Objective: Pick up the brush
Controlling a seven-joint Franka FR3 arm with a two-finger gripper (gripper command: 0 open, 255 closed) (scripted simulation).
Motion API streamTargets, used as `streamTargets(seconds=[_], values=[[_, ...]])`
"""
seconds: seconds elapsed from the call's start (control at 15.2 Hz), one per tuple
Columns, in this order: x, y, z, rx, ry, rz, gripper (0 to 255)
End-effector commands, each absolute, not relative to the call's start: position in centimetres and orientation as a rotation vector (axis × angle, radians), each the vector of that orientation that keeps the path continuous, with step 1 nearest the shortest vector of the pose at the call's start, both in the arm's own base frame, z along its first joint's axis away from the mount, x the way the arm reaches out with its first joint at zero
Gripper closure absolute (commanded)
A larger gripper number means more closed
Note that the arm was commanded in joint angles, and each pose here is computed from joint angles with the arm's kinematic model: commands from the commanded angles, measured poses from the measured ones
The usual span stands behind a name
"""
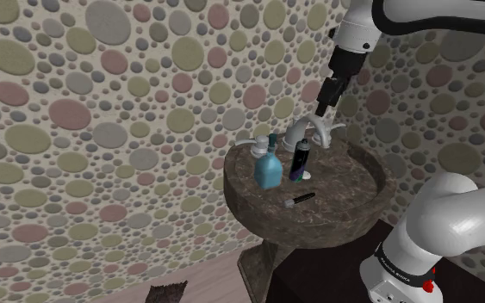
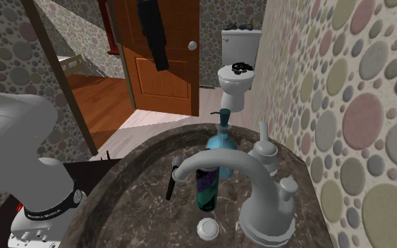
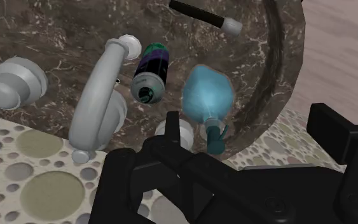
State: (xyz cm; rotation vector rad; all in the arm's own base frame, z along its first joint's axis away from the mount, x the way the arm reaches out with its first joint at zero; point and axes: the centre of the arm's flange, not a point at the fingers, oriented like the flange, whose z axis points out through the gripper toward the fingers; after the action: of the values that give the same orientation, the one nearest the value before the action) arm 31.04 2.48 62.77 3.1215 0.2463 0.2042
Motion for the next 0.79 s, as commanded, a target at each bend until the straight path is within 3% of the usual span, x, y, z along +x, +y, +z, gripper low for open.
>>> streamTargets(seconds=[0.0, 0.73], values=[[31.0, 2.5, 62.8, 3.121, 0.246, 0.204, 0], [31.8, 1.4, 48.3, 2.977, 1.096, 0.167, 0]])
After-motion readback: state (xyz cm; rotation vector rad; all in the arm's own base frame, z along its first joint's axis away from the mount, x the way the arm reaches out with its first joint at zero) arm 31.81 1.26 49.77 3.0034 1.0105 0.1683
